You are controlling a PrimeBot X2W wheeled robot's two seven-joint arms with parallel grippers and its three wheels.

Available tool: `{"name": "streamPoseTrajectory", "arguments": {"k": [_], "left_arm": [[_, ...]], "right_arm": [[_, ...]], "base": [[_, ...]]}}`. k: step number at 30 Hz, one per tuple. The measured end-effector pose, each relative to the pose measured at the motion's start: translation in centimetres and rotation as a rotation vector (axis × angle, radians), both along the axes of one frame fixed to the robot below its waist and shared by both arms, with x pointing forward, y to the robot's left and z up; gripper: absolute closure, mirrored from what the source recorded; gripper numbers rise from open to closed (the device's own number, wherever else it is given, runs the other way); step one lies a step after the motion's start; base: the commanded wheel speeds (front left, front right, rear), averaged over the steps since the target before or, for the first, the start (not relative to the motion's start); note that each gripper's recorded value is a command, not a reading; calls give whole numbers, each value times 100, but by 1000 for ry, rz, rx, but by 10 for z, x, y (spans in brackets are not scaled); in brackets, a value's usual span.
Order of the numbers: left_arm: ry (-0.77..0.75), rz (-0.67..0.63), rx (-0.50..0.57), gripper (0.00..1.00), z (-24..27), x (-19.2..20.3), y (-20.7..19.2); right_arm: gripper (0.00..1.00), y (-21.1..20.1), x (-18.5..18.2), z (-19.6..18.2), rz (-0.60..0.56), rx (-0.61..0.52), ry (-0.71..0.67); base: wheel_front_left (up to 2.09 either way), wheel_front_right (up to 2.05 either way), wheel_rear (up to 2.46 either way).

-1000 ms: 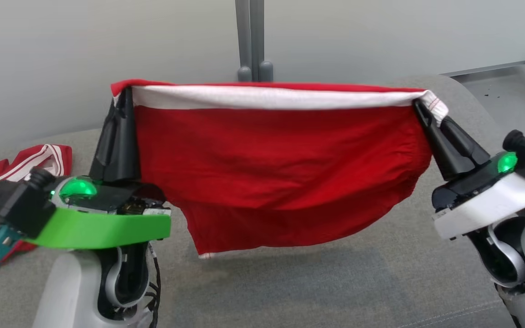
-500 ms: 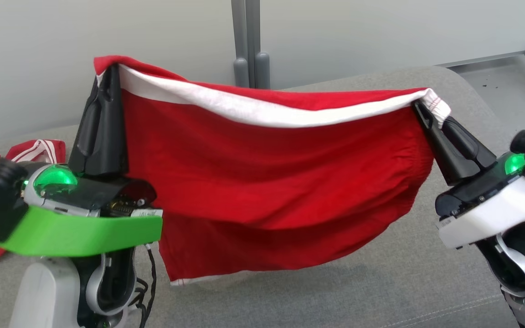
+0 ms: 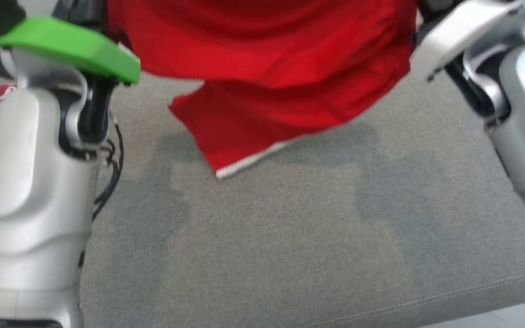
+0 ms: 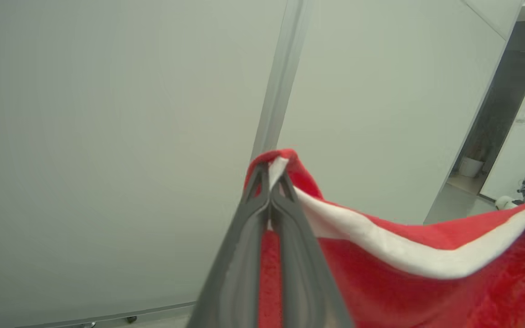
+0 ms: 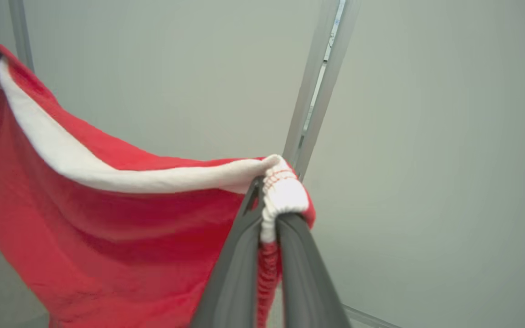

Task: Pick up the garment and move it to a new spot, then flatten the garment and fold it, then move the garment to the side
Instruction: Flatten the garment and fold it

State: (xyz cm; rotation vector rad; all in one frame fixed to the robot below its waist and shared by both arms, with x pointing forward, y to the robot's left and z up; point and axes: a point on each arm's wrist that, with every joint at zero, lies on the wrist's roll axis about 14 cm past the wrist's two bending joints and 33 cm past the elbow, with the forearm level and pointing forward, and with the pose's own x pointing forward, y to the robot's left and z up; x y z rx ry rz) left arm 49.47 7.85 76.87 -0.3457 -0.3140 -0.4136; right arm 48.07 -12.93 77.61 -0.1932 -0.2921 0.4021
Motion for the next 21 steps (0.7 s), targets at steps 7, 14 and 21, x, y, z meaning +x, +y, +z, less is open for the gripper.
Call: {"name": "streamPoseTrajectory", "arguments": {"k": [7, 14, 21], "left_arm": [[-67, 120, 26, 100, 24, 81, 13], [-237, 237, 90, 100, 59, 118, 29], [-120, 248, 93, 100, -23, 151, 45]], "right_arm": [[100, 3, 88, 34, -60, -65, -137], [100, 20, 137, 53, -64, -83, -299], [100, 49, 176, -46, -6, -71, -158]], "base": [[0, 0, 0], [0, 0, 0], [0, 0, 0]]}}
